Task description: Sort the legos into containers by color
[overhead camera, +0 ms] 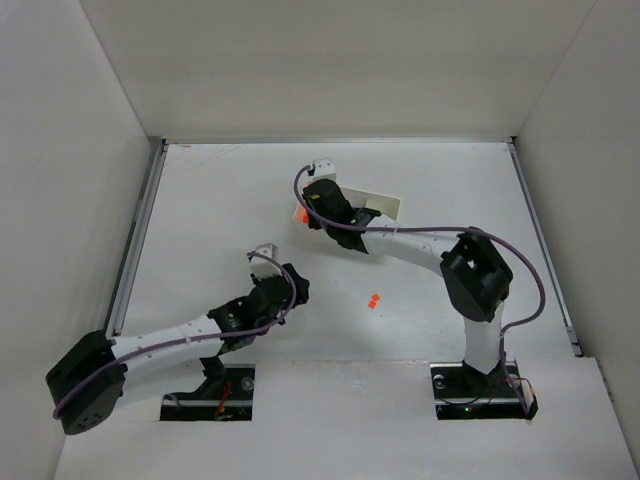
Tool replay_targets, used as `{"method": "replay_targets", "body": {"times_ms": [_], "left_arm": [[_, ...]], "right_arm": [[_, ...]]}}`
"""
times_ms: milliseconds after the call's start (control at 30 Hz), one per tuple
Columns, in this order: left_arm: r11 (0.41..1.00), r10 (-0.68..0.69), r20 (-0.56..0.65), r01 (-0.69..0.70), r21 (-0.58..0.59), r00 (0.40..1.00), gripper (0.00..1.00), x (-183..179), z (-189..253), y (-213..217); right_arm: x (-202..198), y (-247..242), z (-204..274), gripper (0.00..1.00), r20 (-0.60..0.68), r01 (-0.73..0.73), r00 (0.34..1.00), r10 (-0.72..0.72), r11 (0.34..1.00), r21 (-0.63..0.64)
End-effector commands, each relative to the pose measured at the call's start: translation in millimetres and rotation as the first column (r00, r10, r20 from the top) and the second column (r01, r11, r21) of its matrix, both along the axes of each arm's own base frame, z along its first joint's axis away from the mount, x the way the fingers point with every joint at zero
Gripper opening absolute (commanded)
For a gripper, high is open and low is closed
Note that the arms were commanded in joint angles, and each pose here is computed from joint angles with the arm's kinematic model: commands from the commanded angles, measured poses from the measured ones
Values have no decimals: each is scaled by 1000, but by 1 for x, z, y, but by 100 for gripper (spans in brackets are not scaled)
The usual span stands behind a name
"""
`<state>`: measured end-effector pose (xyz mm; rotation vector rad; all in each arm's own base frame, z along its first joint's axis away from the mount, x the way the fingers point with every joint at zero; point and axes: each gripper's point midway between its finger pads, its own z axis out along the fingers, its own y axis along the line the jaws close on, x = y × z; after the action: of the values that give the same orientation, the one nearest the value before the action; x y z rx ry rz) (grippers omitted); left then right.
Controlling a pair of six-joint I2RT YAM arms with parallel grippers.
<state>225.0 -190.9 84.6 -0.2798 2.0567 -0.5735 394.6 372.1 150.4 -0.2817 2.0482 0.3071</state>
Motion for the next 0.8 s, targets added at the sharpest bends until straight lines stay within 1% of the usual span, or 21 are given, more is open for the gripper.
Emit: {"method": "replay_targets", "body": {"times_ms": [0,100,167,267,400,500,600,767], "left_arm": [[999,-13,58,10,38,998,49,-1,6,-18],[992,-97,47,93,81,994,50,-10,1,-44],[983,-154,52,148,113,987,50,-17,-1,-63],[962,-242,50,233,142,969,50,-30,-2,-91],[927,-339,54,324,187,939,51,-47,-7,-121],[892,-424,61,405,202,904,52,-59,-8,-144],[855,-489,54,465,231,871,52,-63,-19,-163],[808,-552,16,530,259,833,52,-64,-36,-185]], "right_arm": [[24,12,23,29,56,-2,998,-1,999,49],[35,13,23,34,61,11,998,-14,998,58],[40,12,23,41,61,22,998,-26,998,58],[40,10,31,48,71,27,997,-32,997,76],[30,-8,45,47,83,53,995,-61,994,94],[12,-37,61,43,115,81,989,-97,988,133],[-9,-73,66,41,114,119,983,-140,977,174],[-46,-129,45,40,65,183,978,-199,963,197]]}}
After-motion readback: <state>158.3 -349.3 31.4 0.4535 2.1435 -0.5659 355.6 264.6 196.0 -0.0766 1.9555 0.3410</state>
